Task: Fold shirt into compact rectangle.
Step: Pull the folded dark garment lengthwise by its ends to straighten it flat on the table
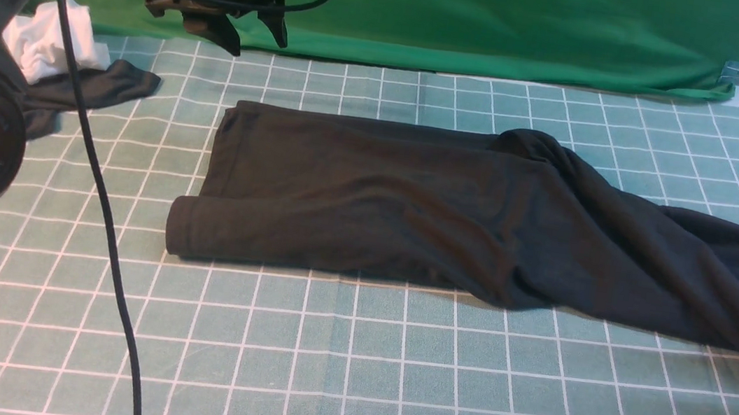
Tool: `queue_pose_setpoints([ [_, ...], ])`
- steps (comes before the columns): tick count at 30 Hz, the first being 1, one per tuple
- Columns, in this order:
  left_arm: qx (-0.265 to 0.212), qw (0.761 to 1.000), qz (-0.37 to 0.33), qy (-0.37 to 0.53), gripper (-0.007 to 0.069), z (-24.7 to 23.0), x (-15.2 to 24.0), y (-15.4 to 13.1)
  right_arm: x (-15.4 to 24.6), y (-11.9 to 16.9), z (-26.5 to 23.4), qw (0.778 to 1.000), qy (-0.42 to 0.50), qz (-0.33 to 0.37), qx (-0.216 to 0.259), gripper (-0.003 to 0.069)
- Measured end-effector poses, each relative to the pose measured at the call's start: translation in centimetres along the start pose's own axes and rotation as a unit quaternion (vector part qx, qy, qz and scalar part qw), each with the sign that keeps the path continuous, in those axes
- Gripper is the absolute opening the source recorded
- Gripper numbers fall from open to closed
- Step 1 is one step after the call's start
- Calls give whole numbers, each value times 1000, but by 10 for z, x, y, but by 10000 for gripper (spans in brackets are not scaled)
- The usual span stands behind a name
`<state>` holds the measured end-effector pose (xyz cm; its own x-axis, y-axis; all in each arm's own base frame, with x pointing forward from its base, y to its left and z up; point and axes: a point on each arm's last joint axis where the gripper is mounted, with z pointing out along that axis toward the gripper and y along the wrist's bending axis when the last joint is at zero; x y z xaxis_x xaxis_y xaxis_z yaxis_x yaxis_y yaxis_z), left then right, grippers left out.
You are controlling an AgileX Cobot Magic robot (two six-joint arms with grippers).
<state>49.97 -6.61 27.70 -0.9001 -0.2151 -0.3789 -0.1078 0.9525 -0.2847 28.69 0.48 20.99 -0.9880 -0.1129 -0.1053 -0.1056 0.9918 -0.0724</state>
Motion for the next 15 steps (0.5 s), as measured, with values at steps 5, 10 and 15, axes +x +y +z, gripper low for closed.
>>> queue_pose_setpoints([
  [5, 2, 1000, 6, 1, 391, 0, 0, 0, -3, -16, 27, 999, -23, 26, 8, 414],
  [10, 3, 1000, 10, 1, 391, 0, 0, -1, -9, -18, 40, 999, -35, 31, 8, 302],
  [15, 3, 1000, 10, 1, 391, 0, 0, -1, -15, -26, 44, 998, -50, 45, 9, 44],
])
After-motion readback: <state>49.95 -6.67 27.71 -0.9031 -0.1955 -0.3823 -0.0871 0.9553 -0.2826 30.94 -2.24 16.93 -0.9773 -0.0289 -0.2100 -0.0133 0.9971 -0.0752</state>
